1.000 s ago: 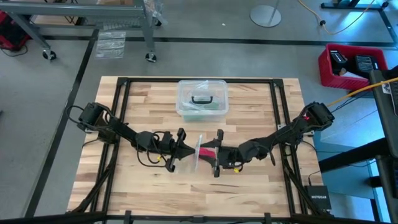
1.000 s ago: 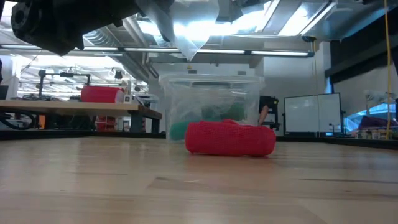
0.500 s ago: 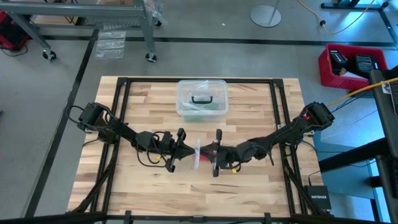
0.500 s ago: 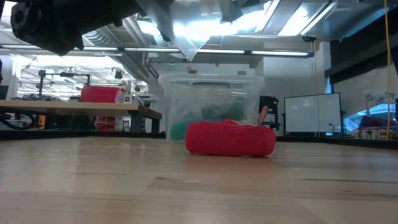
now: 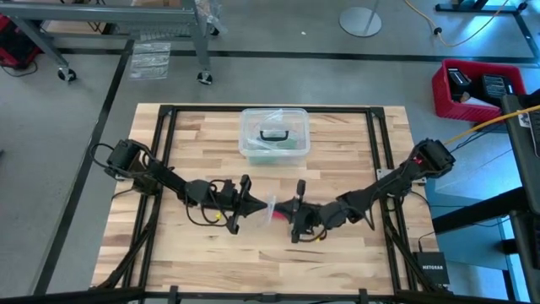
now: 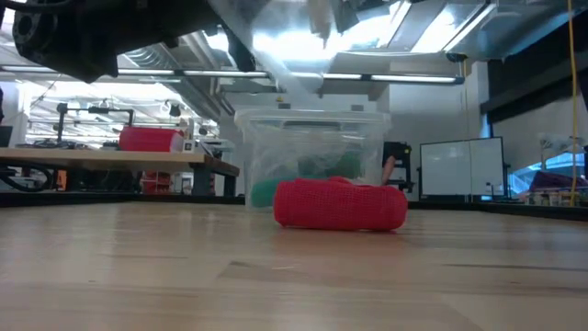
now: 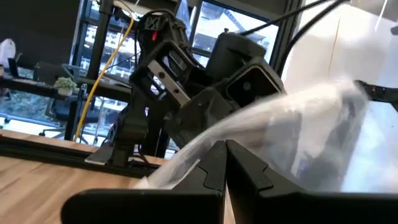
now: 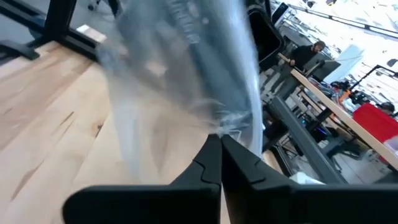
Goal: Roll bandage
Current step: Open the transparent zip bag
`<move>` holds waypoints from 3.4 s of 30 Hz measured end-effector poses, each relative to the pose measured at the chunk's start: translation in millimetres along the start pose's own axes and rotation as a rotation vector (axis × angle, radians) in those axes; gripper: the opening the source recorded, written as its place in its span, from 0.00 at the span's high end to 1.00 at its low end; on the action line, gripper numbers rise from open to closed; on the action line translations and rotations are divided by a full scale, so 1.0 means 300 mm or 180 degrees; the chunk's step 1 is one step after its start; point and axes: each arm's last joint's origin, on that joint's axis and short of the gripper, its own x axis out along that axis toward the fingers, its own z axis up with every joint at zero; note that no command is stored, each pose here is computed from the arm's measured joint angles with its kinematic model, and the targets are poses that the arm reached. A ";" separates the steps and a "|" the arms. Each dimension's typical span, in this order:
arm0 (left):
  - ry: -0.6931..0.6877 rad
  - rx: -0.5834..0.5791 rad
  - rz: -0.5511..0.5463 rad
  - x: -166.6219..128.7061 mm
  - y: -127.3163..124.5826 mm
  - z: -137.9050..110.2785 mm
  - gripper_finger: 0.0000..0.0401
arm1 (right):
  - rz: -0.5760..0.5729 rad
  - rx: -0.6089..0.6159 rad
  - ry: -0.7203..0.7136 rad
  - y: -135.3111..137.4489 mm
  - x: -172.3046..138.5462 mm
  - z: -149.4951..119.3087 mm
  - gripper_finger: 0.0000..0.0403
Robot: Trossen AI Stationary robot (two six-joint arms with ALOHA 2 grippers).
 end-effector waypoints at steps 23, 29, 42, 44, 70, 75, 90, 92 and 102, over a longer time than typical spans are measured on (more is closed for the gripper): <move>0.0740 0.0694 0.0130 -0.011 -0.014 0.030 0.83 | 0.0301 0.0719 -0.0132 0.030 -0.039 -0.011 1.00; 0.1027 0.1366 0.0029 -0.016 -0.073 0.078 0.70 | 0.0727 0.1309 -0.0458 -0.025 -0.006 -0.041 1.00; 0.1020 0.2436 0.0058 -0.045 -0.174 0.089 0.73 | 0.1672 0.1981 -0.0746 -0.133 0.057 -0.085 1.00; 0.0925 0.2548 0.0039 -0.044 -0.181 0.098 0.73 | 0.1805 0.2095 -0.0730 -0.142 0.062 -0.091 1.00; 0.0979 0.3405 -0.0040 0.086 -0.165 0.081 0.75 | 0.1902 0.2501 -0.0508 -0.150 0.069 -0.107 1.00; 0.1158 0.3480 0.0024 0.084 -0.159 0.071 0.75 | 0.1972 0.2510 -0.0489 -0.147 0.069 -0.109 1.00; 0.1171 0.3602 0.0097 0.077 -0.176 0.071 0.88 | 0.2025 0.2505 -0.0519 -0.147 0.068 -0.106 1.00; 0.1170 0.3602 0.0097 0.078 -0.171 0.072 0.94 | 0.2041 0.2503 -0.0517 -0.146 0.068 -0.107 1.00; 0.1065 0.3340 0.0137 0.073 -0.189 0.091 1.00 | 0.2046 0.2503 -0.0548 -0.148 0.068 -0.102 1.00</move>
